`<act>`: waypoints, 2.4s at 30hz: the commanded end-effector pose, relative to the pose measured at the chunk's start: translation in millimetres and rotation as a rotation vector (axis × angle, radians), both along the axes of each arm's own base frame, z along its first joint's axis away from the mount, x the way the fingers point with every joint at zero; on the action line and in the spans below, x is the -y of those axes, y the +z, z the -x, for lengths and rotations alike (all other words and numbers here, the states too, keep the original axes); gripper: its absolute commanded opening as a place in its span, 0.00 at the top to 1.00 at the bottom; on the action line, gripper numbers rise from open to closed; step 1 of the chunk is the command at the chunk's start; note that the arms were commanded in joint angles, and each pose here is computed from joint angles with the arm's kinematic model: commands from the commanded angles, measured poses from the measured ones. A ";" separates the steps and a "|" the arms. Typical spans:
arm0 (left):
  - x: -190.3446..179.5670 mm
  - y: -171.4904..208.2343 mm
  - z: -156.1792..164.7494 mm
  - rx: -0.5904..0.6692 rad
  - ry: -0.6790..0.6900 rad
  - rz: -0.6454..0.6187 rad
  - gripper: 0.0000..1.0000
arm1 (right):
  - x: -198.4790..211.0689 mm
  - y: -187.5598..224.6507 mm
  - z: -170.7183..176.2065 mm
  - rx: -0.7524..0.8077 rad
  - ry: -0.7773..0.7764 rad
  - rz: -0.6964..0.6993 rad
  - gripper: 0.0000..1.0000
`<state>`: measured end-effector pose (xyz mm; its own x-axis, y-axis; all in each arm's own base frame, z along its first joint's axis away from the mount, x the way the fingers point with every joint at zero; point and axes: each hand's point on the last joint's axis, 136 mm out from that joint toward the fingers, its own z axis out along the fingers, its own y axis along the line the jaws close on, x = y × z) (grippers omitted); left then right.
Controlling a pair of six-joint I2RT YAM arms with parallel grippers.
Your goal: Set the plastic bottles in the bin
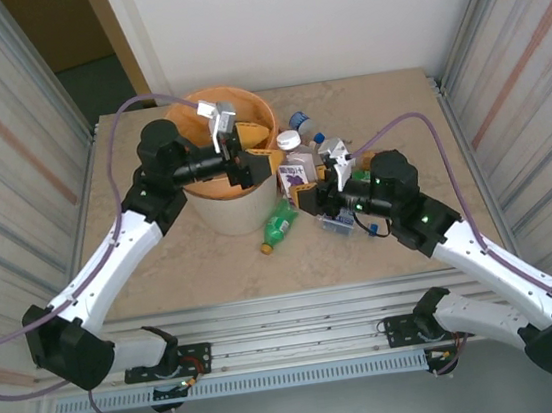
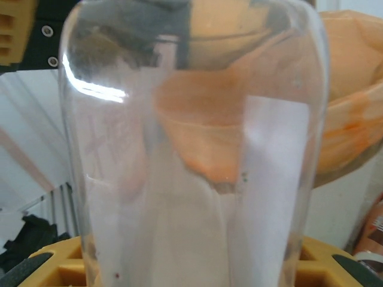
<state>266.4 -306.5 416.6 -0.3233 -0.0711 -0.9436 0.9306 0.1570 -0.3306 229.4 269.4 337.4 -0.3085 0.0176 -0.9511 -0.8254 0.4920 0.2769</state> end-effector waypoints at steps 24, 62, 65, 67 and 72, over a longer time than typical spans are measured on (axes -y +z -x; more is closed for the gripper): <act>24.2 19.5 22.3 0.049 -0.208 0.048 0.87 | -21.7 34.4 -1.0 0.076 0.174 -0.069 0.91; -127.1 24.6 -134.9 0.295 0.982 -0.469 1.00 | 44.8 -102.1 -84.8 -0.425 -0.540 0.148 0.02; -132.3 6.7 -147.9 0.280 0.998 -0.574 1.00 | 36.9 -123.7 -85.6 -0.497 -0.553 0.173 0.02; -135.6 -4.1 -157.3 0.282 1.013 -0.635 1.00 | 30.6 -137.3 -85.0 -0.541 -0.557 0.191 0.02; -145.4 -28.5 -181.9 0.285 1.048 -0.765 1.00 | 10.6 -168.0 -82.6 -0.643 -0.561 0.229 0.02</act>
